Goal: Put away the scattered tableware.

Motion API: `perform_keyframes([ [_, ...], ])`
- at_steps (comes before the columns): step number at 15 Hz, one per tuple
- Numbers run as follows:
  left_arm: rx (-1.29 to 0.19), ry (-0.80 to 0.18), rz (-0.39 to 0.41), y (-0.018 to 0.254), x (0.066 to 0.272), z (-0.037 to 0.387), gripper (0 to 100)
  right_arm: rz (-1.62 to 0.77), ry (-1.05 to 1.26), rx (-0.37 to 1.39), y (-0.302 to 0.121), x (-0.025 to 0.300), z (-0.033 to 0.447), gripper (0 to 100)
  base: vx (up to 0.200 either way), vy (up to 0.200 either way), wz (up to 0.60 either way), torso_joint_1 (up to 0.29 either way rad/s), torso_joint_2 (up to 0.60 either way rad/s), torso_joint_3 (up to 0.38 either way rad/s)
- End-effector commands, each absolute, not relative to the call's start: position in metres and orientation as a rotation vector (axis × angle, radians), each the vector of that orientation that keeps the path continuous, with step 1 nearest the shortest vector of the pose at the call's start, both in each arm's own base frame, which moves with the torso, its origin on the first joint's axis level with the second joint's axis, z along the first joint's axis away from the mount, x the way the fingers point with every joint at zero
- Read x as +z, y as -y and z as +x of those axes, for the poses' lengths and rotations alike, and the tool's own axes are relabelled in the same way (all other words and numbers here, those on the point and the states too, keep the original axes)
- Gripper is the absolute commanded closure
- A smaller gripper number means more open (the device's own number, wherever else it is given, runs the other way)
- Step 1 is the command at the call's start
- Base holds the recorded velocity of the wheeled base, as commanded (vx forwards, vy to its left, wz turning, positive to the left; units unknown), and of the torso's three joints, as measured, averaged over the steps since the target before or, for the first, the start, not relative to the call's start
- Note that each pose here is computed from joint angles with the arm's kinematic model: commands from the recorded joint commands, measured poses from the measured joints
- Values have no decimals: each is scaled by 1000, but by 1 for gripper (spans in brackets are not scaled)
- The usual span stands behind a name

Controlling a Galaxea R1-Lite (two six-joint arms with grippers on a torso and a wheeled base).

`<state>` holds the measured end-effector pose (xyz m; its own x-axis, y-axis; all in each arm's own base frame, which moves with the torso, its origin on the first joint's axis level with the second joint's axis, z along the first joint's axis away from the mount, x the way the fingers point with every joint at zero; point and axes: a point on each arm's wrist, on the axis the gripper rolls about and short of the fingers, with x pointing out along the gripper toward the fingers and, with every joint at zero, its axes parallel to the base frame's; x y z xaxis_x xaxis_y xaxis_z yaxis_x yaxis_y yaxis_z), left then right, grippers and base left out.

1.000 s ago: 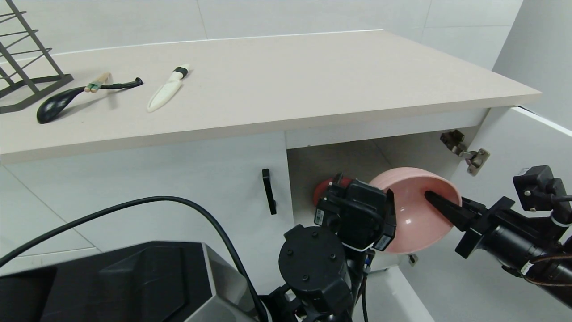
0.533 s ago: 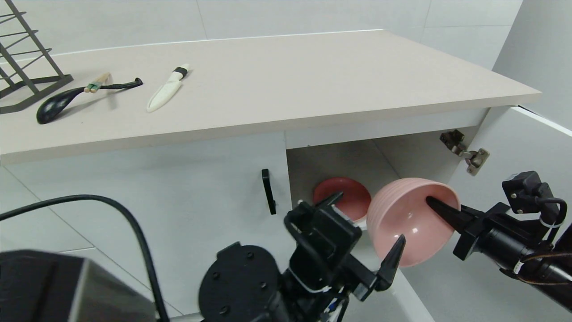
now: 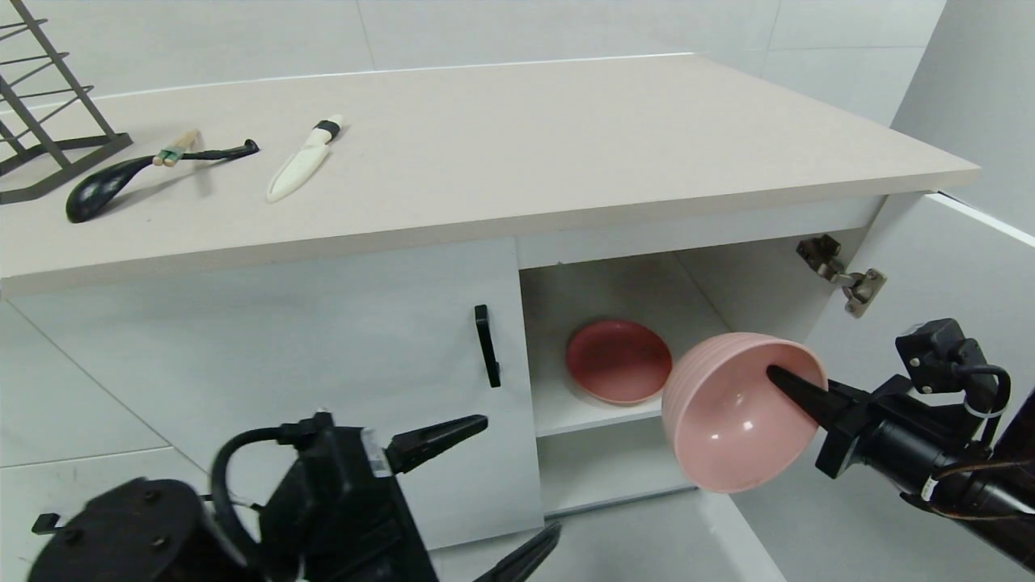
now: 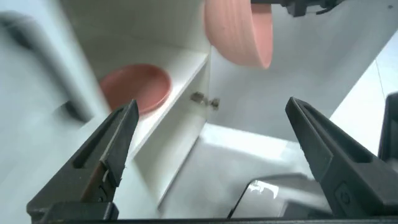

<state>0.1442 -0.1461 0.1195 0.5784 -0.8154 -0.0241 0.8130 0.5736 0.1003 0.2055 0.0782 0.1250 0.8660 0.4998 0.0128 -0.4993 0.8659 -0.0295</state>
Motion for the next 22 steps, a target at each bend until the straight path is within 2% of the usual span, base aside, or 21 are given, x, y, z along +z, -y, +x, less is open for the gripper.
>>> perform_keyframes([
  [1,-938,122,98,112,136,127,0,-27,6,523,-78,122,207,100,0,0,0,0,0,0],
  [3,-891,243,67,97,156,115,0,-28,-4,525,-79,120,206,100,0,0,0,0,0,0],
  [5,-821,287,61,81,166,105,0,-28,-5,523,-78,120,206,100,0,0,0,0,0,0],
  [6,-718,281,73,57,170,90,0,-28,-4,525,-79,120,206,100,0,0,0,0,0,0],
  [8,-583,265,78,28,166,58,0,-30,-24,525,-77,117,202,100,0,0,0,0,0,0],
  [10,-515,326,-13,13,162,26,0,-32,-55,527,-78,110,203,100,0,0,0,0,0,0],
  [11,-484,343,-19,9,158,15,0,-33,-61,527,-78,109,205,100,0,0,0,0,0,0],
  [16,-282,304,15,7,130,-11,0,-34,-89,536,-86,100,220,100,0,0,0,0,0,0],
  [17,-231,264,19,8,114,-19,0,-32,-83,536,-90,98,229,100,0,0,0,0,0,0],
  [19,-199,176,33,7,104,-18,0,-28,-108,534,-94,89,241,100,0,0,0,0,0,0],
  [20,-202,177,45,8,104,-18,0,-27,-113,534,-95,87,243,100,0,0,0,0,0,0],
  [22,-286,143,52,9,100,-18,0,3,-98,531,-98,88,253,100,0,0,0,0,0,0],
])
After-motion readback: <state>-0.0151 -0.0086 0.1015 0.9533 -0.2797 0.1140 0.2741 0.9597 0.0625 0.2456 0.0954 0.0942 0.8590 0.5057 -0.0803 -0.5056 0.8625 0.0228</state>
